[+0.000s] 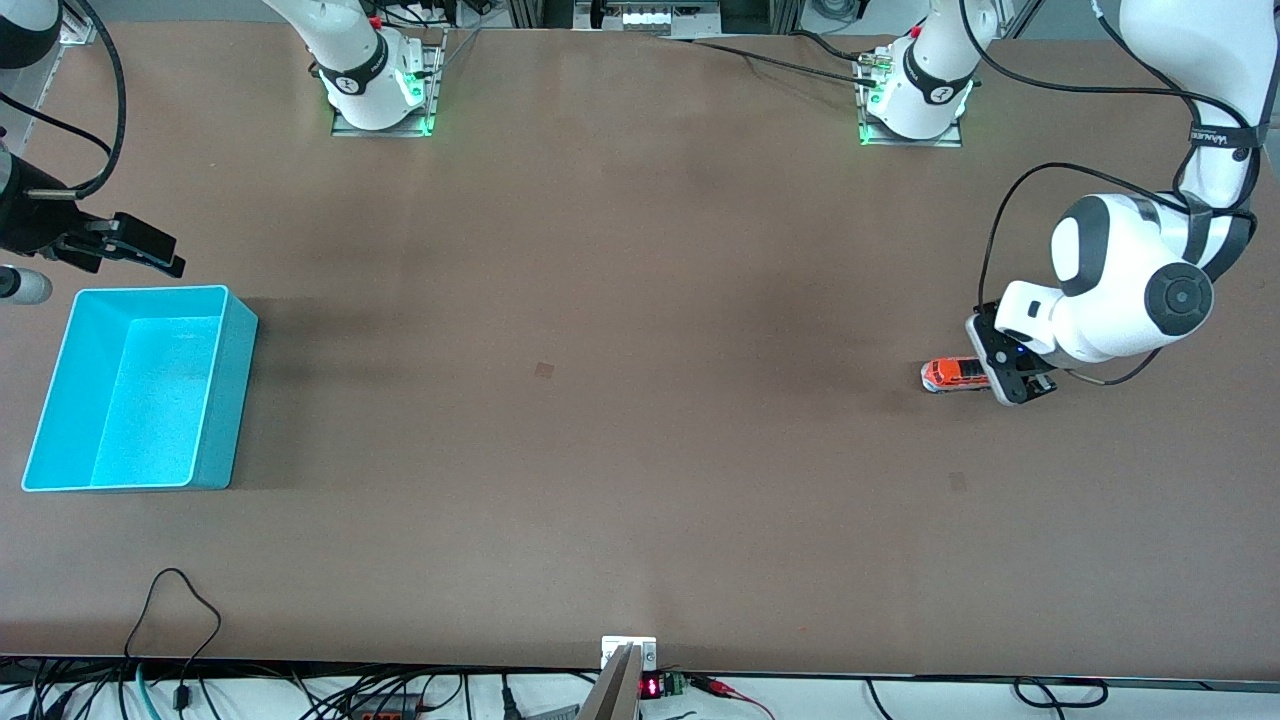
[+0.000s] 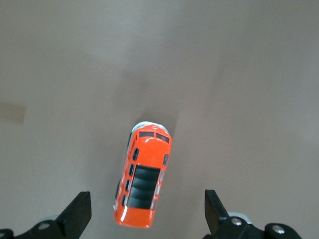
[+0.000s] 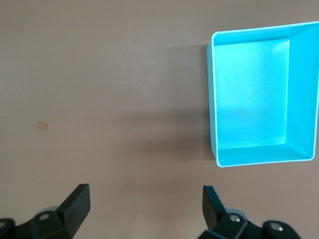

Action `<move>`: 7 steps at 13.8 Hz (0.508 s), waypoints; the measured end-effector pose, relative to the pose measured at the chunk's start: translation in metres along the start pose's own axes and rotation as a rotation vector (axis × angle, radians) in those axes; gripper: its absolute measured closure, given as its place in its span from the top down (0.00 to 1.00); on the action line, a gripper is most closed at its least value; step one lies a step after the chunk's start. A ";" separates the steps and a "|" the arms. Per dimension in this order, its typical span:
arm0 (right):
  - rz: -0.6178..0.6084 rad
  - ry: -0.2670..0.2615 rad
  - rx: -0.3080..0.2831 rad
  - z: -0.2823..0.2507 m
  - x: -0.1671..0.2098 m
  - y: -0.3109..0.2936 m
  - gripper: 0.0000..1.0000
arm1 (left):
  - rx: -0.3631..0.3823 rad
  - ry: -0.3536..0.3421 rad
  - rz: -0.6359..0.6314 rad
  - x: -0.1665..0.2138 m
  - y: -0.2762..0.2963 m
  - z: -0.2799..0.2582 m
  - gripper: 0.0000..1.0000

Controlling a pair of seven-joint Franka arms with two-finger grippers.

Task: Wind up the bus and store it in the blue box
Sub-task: 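Close the left gripper on the orange bus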

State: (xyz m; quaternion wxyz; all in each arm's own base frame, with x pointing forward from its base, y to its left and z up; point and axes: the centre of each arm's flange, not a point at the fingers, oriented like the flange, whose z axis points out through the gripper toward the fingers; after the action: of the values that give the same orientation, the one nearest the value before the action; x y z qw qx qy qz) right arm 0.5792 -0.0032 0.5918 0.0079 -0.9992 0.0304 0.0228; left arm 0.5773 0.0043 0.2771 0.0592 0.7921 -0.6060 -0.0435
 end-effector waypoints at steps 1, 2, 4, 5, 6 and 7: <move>0.000 0.000 0.000 0.000 0.000 0.000 1.00 | 0.008 -0.011 0.071 0.003 0.002 0.005 1.00; 0.000 0.000 0.000 0.000 0.000 0.000 1.00 | 0.011 -0.023 0.120 0.005 0.004 0.010 1.00; 0.000 0.000 0.000 0.000 0.000 0.000 1.00 | 0.015 -0.041 0.163 0.005 0.006 0.021 1.00; 0.000 0.000 0.000 0.000 0.000 0.000 1.00 | 0.024 -0.041 0.167 0.003 0.007 0.026 1.00; 0.000 0.000 0.000 0.000 0.000 0.000 1.00 | 0.038 -0.037 0.171 -0.001 0.008 0.033 1.00; 0.000 0.000 0.000 0.000 0.000 0.000 1.00 | 0.055 -0.032 0.173 -0.005 0.010 0.040 1.00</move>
State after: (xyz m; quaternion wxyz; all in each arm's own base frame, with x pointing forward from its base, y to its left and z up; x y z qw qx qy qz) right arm 0.5791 -0.0033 0.5918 0.0079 -0.9992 0.0305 0.0228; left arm 0.5610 0.0053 0.2386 0.0312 0.7372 -0.6741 -0.0344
